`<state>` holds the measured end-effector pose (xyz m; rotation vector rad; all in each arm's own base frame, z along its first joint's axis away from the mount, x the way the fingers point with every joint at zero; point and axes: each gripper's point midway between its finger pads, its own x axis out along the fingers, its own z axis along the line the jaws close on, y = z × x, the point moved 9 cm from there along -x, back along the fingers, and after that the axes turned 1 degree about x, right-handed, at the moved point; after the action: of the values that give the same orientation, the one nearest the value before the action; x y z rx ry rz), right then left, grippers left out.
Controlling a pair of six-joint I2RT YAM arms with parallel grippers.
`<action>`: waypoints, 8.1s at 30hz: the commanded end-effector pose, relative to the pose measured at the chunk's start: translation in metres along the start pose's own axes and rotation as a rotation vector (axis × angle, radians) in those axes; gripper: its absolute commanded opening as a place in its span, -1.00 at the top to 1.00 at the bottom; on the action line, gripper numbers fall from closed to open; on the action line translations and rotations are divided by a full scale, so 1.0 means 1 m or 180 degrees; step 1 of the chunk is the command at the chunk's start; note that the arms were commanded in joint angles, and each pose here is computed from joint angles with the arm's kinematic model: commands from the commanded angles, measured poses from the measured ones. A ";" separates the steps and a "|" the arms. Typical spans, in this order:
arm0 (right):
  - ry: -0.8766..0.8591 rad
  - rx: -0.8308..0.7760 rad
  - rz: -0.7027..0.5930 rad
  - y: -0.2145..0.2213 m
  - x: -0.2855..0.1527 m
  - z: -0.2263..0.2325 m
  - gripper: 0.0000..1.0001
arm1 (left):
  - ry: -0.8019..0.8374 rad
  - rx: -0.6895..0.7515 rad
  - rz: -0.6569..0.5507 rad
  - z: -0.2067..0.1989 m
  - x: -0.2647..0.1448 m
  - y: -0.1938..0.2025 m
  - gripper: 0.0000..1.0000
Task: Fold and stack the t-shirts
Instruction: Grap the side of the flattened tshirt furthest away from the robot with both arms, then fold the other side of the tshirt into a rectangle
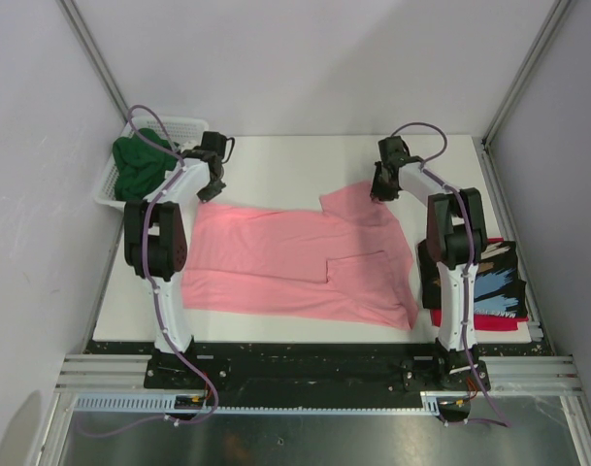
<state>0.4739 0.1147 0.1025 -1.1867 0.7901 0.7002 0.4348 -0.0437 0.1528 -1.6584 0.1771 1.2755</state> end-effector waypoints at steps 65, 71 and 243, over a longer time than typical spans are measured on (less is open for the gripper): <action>0.0206 0.0556 -0.0118 0.169 -0.210 -0.059 1.00 | 0.0242 -0.0075 -0.0017 0.102 -0.031 0.048 1.00; 0.0200 0.0589 -0.0033 0.180 -0.200 -0.060 1.00 | 0.0229 -0.0074 0.0100 0.106 -0.026 0.058 1.00; 0.0138 0.0867 0.0205 0.186 -0.158 -0.072 0.87 | 0.3661 0.2498 0.1110 -0.113 -0.196 0.262 1.00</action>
<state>0.2261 0.0785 0.1139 -0.9331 0.9596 0.6154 0.2664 -0.3405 0.1183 -1.4326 1.4937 0.3004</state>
